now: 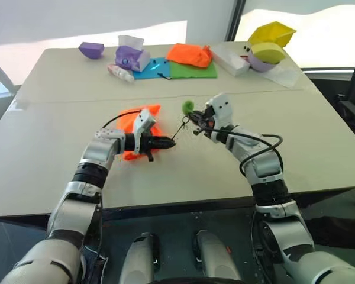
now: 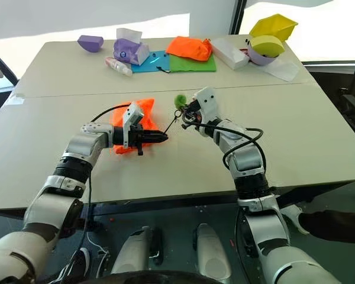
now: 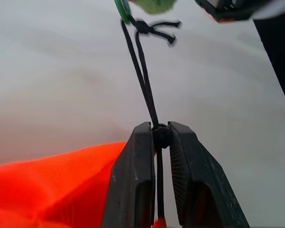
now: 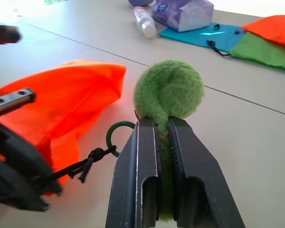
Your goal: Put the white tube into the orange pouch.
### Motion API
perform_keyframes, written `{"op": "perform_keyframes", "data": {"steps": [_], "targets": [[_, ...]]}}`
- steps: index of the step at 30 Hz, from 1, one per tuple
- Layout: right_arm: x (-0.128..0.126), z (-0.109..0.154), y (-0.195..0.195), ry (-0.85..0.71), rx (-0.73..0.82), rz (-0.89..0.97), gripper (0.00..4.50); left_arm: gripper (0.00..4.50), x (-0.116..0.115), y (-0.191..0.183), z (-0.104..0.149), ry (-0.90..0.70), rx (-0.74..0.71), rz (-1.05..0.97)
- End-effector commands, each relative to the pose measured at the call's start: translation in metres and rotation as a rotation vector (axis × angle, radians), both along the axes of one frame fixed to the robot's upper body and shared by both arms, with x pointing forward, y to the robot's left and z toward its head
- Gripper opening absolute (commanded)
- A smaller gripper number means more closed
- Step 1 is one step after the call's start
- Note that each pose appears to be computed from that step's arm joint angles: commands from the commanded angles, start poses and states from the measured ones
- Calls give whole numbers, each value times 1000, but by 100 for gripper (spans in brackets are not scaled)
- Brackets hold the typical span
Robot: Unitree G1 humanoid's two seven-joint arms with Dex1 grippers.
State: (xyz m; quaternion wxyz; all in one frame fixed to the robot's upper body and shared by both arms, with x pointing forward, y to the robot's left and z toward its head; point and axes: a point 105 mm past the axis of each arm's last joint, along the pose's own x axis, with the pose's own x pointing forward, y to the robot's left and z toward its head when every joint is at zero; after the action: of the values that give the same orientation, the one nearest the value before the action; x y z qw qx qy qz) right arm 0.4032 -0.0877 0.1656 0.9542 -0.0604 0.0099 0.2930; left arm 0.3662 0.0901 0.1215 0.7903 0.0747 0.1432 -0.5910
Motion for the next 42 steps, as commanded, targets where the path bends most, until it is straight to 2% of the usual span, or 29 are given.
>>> {"op": "perform_keyframes", "data": {"steps": [1, 4, 7, 13, 20, 23, 25, 27, 29, 32, 33, 37, 41, 42], "targets": [[16, 25, -34, -90, 13, -164, 0, 50, -19, 8, 3, -50, 144, -111], [25, 25, -54, -97, -1, -253, 0, 50, -33, 24, -1, -58, 227, -148], [30, 27, -72, -110, -11, -314, 0, 50, -35, 45, -6, -116, 307, -123], [42, 31, -121, -129, -76, -469, 0, 50, -32, 56, -8, -153, 289, -43], [42, 20, -98, -111, -94, -374, 0, 50, -16, 38, 4, -177, 149, 71], [31, 7, -71, -43, -57, -192, 0, 142, -14, 24, 16, -212, 51, 77], [23, 6, -61, -19, -21, -101, 82, 232, -13, 19, 24, -219, 1, 98], [18, 6, -59, -19, -38, -65, 171, 332, -12, 18, 38, -246, -62, 116], [5, 0, -50, 2, -75, 48, 273, 434, -11, 22, 48, -288, -94, 140], [-10, -6, -47, 17, -146, 139, 424, 436, -10, 34, 59, -324, -120, 183], [-10, -4, -51, -4, -173, 128, 438, 436, -10, 39, 61, -325, -134, 198], [-19, 6, -55, -45, -153, 179, 438, 436, -10, 57, 71, -369, -160, 269], [-65, 12, -44, -82, -143, 427, 438, 436, -18, 91, 77, -389, -186, 426], [-76, 10, -42, -71, -130, 468, 438, 436, -20, 105, 71, -436, -134, 481]]}}
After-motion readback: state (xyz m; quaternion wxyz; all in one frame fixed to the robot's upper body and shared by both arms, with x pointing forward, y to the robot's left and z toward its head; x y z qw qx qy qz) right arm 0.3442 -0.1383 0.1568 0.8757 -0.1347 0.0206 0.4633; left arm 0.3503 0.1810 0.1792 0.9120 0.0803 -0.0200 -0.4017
